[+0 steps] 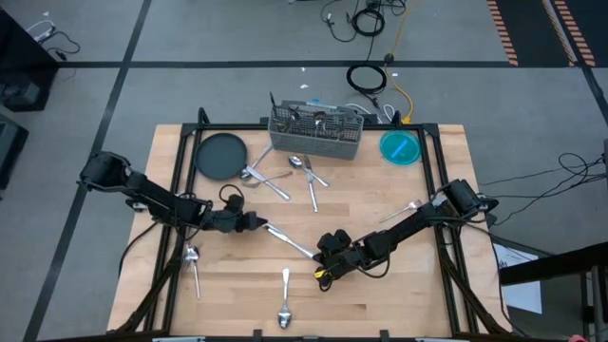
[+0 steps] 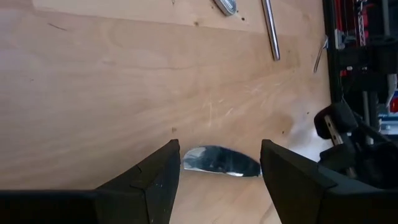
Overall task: Sort silverware
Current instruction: Put the knife into the silverware basket
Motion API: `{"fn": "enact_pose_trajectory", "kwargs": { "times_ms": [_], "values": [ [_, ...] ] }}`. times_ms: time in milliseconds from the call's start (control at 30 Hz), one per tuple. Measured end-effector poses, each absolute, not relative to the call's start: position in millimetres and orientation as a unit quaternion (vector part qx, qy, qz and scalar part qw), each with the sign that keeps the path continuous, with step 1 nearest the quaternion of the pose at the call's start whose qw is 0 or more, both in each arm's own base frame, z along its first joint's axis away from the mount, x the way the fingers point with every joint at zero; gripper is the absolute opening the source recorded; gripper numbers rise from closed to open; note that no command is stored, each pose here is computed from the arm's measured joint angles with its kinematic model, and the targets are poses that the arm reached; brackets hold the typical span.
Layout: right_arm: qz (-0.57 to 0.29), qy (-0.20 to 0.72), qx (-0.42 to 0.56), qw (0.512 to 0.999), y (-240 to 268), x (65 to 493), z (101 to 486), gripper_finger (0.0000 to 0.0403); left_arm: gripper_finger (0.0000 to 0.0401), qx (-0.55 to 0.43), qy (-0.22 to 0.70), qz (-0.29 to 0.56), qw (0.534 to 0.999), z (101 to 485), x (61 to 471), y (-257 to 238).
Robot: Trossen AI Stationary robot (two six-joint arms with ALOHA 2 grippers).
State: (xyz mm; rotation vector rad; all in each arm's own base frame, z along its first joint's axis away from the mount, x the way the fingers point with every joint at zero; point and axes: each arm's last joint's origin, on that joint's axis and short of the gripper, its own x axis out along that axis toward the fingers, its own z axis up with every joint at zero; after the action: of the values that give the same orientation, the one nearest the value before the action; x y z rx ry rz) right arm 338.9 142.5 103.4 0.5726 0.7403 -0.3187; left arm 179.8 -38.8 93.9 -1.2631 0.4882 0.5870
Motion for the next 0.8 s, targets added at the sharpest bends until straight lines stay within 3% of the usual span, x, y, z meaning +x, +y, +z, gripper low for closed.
{"fn": "enact_pose_trajectory", "kwargs": {
  "times_ms": [800],
  "values": [
    [-0.153,0.357,0.271,0.881,142.4,338.7,103.1,0.0,0.0224,-0.541,0.274,0.249,0.755,87.9,180.6,-39.4]
  ]
}}
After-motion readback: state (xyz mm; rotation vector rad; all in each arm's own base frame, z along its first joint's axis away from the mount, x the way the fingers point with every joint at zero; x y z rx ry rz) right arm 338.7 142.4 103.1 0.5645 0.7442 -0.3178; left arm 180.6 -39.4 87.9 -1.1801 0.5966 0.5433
